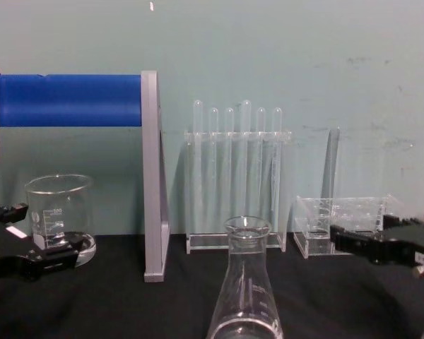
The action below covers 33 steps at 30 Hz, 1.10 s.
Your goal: Grasp the erlenmeyer flask with one hand, shake it three times, then place it back.
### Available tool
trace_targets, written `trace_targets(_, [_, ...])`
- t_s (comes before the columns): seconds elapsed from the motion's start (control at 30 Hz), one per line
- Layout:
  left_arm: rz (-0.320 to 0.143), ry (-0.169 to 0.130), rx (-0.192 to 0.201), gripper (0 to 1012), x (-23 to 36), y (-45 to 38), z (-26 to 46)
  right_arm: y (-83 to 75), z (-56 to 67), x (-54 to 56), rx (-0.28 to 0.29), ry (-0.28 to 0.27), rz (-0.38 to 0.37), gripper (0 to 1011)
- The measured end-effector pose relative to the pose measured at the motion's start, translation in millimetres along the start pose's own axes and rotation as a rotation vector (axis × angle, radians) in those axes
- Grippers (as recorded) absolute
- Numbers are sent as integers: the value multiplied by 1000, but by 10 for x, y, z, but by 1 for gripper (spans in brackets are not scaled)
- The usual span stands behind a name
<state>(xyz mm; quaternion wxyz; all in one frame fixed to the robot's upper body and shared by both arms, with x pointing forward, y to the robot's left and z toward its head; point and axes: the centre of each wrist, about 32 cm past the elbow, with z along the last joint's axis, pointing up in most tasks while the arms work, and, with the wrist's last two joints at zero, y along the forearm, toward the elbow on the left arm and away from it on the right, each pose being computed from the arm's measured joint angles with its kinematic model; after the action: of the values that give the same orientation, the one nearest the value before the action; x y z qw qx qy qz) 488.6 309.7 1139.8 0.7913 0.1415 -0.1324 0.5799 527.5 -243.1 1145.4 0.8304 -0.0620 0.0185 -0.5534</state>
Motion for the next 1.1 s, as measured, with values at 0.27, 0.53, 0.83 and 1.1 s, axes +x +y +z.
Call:
trace_targets(0.27, [0, 0, 0, 1001, 0, 0, 0, 1, -24, -41, -30, 1, -14, 1000])
trace_targets(0.53, [0, 0, 0, 1001, 0, 0, 0, -1, -22, -40, -31, 0, -14, 1000])
trace_targets(0.83, [0, 0, 0, 1001, 0, 0, 0, -1, -18, -39, -27, -1, -13, 1000])
trace_targets(1.1, [0, 0, 0, 1001, 0, 0, 0, -2, -19, -38, -26, -2, -12, 1000])
